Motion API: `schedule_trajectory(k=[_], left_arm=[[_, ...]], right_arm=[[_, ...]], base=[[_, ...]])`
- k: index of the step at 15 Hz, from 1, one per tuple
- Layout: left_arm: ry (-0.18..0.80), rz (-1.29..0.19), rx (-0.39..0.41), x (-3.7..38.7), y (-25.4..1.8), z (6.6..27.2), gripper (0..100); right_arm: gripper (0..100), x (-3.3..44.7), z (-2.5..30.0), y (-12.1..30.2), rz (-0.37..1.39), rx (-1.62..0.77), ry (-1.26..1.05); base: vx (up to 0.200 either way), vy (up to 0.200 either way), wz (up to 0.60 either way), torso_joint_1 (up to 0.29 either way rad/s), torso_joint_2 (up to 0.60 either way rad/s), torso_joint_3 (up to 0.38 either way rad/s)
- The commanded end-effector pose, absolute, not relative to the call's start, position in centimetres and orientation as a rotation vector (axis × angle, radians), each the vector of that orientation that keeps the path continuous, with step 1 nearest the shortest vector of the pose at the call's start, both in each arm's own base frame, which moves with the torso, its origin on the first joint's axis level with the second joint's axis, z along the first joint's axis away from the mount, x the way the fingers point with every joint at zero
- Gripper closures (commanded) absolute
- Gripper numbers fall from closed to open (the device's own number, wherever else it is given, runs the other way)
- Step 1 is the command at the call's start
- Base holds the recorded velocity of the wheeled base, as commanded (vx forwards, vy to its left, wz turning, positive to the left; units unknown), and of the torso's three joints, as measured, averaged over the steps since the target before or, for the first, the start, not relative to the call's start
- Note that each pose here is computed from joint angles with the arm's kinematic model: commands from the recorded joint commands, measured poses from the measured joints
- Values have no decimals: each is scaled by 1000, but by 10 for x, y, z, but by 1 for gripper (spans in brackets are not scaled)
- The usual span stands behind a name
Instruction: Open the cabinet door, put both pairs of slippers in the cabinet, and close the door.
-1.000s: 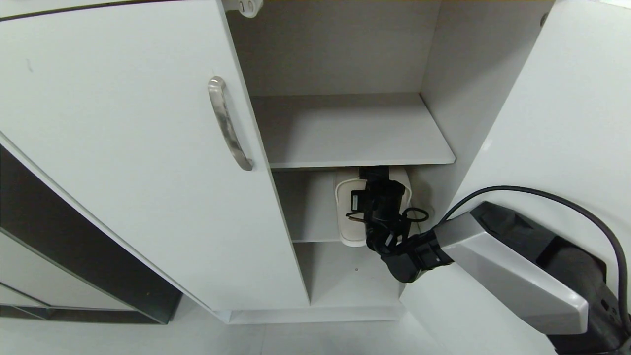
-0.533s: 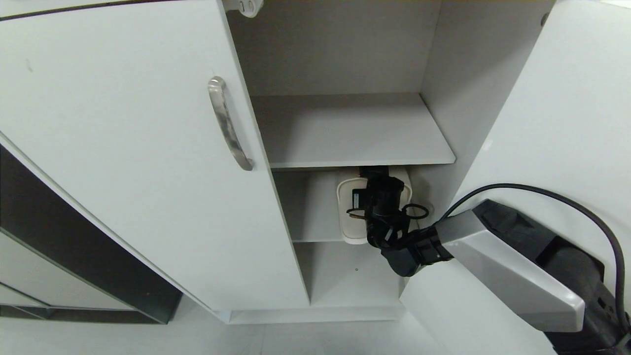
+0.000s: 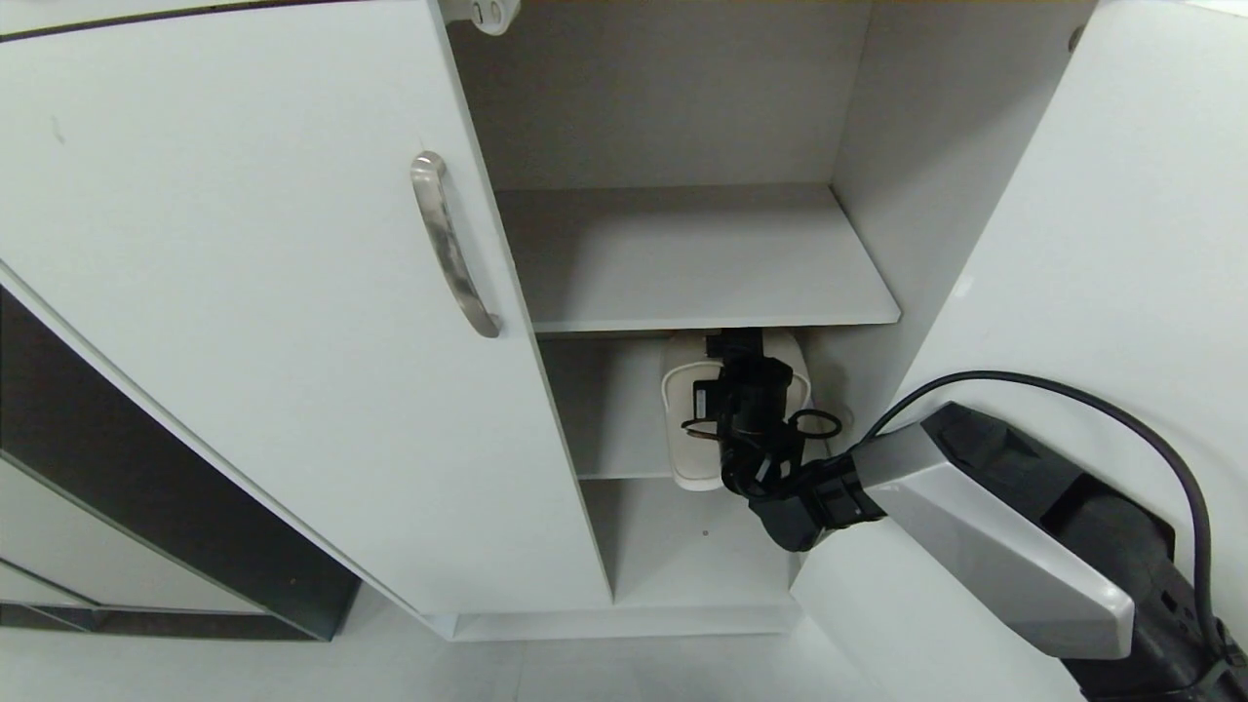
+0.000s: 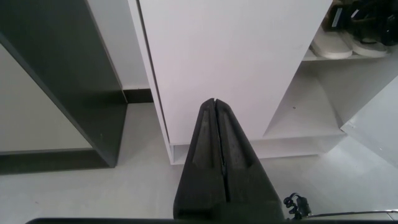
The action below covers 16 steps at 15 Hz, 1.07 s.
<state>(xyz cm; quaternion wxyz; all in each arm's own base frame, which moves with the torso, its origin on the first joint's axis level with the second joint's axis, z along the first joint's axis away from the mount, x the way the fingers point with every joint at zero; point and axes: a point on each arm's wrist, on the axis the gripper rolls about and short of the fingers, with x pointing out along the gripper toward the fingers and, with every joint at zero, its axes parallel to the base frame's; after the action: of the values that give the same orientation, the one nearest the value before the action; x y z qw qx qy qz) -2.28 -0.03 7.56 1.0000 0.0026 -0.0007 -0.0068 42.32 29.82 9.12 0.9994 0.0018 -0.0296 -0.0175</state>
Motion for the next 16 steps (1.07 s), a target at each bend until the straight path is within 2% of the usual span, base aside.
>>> schedule_trajectory(k=[1, 6, 11, 14, 16], left_arm=[[0, -15, 6, -23, 0, 76, 100], [-2, -14, 5, -23, 0, 76, 100], [-2, -14, 6, -23, 0, 76, 100], [-2, -15, 8, -23, 0, 76, 100], [-2, -14, 9, -23, 0, 76, 100]], right_arm=[[0, 423, 90, 299, -33, 2, -58], [0, 414, 96, 299, -29, 11, -69], [0, 333, 116, 290, 64, -3, -58], [0, 299, 102, 277, 99, -24, -29], [0, 294, 91, 273, 105, -33, -21]], base=[[0, 0, 0, 0, 0, 0], [0, 0, 0, 0, 0, 0], [0, 0, 0, 0, 0, 0], [0, 0, 0, 0, 0, 0], [0, 0, 0, 0, 0, 0]])
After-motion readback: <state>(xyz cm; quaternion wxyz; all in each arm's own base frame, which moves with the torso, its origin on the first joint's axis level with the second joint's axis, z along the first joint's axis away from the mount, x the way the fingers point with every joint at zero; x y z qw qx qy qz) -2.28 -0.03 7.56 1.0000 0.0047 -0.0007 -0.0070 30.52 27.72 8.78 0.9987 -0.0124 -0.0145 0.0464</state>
